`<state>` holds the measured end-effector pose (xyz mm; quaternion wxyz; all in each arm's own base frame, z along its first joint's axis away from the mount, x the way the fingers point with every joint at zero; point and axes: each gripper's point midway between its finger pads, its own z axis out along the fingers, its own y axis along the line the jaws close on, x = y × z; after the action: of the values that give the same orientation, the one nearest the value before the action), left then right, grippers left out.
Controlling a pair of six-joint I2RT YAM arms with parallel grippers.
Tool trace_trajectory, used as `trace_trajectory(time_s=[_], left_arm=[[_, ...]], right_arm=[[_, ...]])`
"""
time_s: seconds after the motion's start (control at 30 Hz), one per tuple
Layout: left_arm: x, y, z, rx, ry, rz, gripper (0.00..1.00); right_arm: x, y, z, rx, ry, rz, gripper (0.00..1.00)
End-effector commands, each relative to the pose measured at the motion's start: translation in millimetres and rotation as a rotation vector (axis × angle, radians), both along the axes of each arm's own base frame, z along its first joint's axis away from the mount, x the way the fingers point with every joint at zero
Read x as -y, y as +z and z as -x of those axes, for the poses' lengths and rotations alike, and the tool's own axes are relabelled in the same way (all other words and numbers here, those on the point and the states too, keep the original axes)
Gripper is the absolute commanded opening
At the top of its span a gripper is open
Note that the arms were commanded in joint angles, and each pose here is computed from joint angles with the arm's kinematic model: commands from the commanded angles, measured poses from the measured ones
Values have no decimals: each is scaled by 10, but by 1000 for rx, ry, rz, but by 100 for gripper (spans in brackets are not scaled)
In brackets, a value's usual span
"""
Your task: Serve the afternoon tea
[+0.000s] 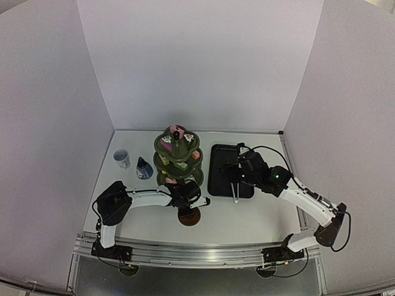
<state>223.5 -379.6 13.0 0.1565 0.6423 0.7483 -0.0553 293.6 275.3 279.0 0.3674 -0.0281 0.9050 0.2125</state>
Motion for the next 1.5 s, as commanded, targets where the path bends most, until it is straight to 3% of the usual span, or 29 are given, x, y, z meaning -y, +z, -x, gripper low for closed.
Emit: trace_trajectory(time_s=[0.0, 0.4, 0.63, 0.87, 1.1, 1.27, 1.4, 1.47], left_arm=[[111, -352, 91, -12, -48, -45, 61], [192, -255, 42, -17, -63, -16, 64], [299, 484, 75, -36, -86, 68, 76], [192, 1151, 203, -115, -77, 119, 80], [-777, 1370, 767, -397, -109, 22, 82], [-1613, 1413, 927, -512, -14, -49, 92], [-2444, 1157, 694, -491, 185, -138, 94], [-2976, 986, 340, -399, 375, -150, 95]], right_arm=[[63, 137, 41, 25, -24, -17, 89], [22, 168, 22, 36, 0, 4, 89], [-20, 158, -12, 37, 11, 14, 89], [126, 70, -48, 34, -70, 46, 91], [419, -362, -91, -83, -205, 70, 93], [427, -490, -177, -124, -211, 83, 93], [367, -460, -252, -116, -194, 91, 93], [347, -482, -277, -118, -189, 101, 93]])
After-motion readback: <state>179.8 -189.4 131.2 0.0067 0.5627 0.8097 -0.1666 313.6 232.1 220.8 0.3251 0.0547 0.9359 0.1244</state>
